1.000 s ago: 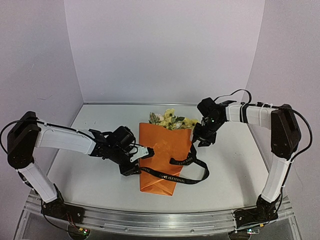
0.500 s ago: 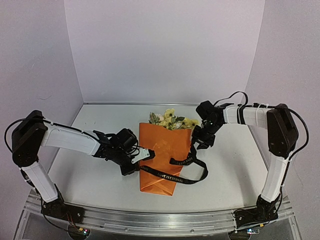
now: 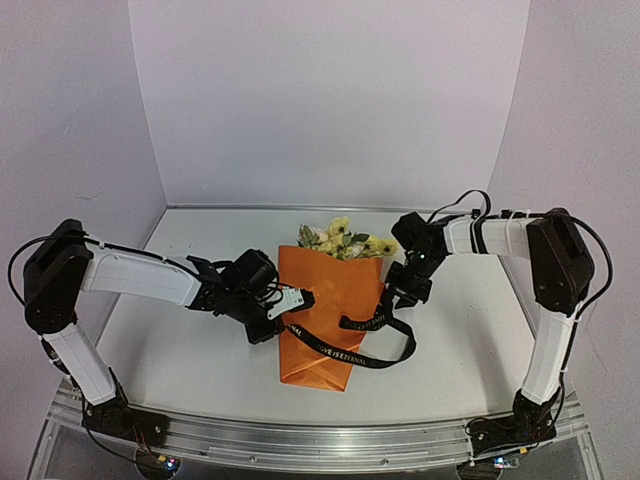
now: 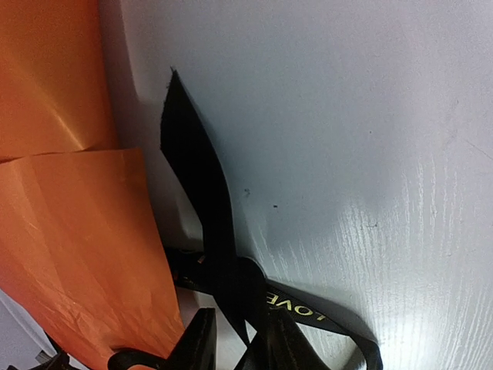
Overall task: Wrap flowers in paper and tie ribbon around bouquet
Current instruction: Cross the ribbon over the folded bouquet.
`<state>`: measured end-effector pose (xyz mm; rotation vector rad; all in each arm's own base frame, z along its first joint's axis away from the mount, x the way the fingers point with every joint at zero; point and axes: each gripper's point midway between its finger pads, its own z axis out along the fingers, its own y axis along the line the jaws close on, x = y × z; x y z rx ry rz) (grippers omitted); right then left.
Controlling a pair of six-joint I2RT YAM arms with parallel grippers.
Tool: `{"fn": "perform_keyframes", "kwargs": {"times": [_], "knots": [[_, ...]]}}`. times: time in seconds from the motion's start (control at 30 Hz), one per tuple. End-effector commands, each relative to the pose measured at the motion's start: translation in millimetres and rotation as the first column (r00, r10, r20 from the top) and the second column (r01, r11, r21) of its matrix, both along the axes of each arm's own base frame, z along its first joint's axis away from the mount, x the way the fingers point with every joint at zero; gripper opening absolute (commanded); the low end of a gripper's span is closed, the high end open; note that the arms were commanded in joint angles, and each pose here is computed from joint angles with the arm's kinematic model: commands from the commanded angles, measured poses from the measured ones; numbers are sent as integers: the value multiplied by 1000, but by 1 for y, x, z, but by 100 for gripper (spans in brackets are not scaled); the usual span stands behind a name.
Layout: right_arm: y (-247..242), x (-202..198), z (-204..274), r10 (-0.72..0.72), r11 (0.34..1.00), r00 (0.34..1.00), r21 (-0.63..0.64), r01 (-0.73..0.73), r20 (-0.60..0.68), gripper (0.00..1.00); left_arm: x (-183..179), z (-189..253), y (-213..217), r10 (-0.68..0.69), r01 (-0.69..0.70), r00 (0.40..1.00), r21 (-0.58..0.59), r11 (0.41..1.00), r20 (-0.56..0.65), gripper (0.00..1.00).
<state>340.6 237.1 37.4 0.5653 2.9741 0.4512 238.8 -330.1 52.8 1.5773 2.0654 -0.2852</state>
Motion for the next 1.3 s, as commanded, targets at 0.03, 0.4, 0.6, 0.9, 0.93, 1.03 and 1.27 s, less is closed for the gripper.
{"fn": "perform_keyframes", "kwargs": {"times": [0.03,0.4,0.6,0.9,0.93,1.03,1.27], "knots": [[0,0,-6,-8,1000,1000,-20,8,-6,14,14,30,-18,3,2,998,-75,997,66,2],[-7,14,35,56,998,988,-49,-50,144,0,19,55,-37,-25,39,996,-161,986,84,0],[-11,20,81,153,988,945,-68,-140,287,0,30,69,-48,-46,59,997,-229,972,61,0],[26,33,155,206,950,817,92,-300,539,0,57,71,-56,-78,72,997,-289,955,-11,0],[30,33,165,203,943,803,109,-315,560,0,61,72,-56,-75,65,997,-300,952,-22,0],[46,34,197,188,911,765,182,-370,616,0,71,72,-56,-73,56,997,-317,947,-40,0],[99,19,226,130,762,794,452,-463,595,0,83,70,-58,-99,57,990,-349,936,-105,0]]}}
